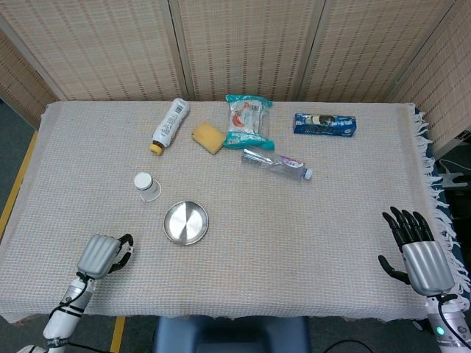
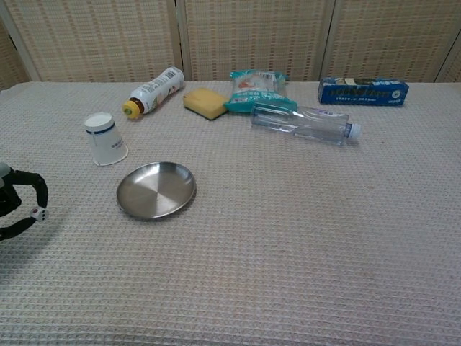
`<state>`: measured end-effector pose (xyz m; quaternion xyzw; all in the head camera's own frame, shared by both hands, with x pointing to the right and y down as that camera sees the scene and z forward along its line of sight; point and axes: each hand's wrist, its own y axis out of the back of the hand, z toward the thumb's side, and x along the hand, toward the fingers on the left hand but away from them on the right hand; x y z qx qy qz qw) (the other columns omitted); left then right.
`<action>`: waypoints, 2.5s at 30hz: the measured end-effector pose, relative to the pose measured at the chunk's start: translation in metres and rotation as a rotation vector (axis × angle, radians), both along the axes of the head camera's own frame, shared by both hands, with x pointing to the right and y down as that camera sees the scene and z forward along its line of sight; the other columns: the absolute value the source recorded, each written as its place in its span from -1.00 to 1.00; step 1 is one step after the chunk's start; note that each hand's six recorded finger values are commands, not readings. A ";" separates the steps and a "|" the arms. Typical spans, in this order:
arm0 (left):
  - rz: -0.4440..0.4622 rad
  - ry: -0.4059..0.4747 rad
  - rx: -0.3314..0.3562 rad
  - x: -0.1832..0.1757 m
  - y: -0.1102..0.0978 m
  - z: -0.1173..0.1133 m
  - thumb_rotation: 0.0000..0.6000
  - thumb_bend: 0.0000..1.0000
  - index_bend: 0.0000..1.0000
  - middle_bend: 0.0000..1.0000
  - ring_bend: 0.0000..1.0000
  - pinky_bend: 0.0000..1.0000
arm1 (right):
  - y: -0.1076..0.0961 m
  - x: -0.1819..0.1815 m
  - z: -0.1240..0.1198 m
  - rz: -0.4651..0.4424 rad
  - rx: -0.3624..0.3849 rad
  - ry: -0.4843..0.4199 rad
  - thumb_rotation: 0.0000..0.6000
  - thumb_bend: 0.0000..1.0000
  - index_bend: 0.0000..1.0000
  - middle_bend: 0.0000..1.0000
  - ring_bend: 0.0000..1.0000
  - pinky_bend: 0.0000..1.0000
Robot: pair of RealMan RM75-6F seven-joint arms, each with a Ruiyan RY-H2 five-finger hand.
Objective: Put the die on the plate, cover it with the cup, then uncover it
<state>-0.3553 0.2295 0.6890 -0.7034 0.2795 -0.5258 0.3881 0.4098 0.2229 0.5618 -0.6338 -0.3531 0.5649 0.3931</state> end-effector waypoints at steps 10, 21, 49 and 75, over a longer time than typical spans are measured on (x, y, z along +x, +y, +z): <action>0.123 0.056 -0.023 0.065 -0.046 0.007 1.00 -0.22 0.03 0.87 0.70 0.89 | 0.000 0.000 0.005 0.004 -0.012 0.014 0.75 -0.57 -1.00 -1.00 -1.00 -1.00; 0.184 0.052 -0.017 0.116 -0.073 0.034 1.00 -0.23 0.02 0.87 0.70 0.89 | -0.001 0.003 0.011 0.011 -0.042 0.015 0.75 -0.57 -1.00 -1.00 -1.00 -1.00; 0.037 0.025 0.131 0.059 -0.110 0.001 1.00 -0.23 -1.00 -0.83 -0.92 -0.09 | -0.002 0.006 0.015 0.021 -0.064 0.024 0.75 -0.57 -1.00 -1.00 -1.00 -1.00; -0.019 0.014 0.011 0.038 -0.152 0.043 1.00 -0.27 -1.00 -0.91 -1.00 -0.91 | -0.005 0.010 0.024 0.040 -0.088 0.054 0.75 -0.57 -1.00 -1.00 -1.00 -1.00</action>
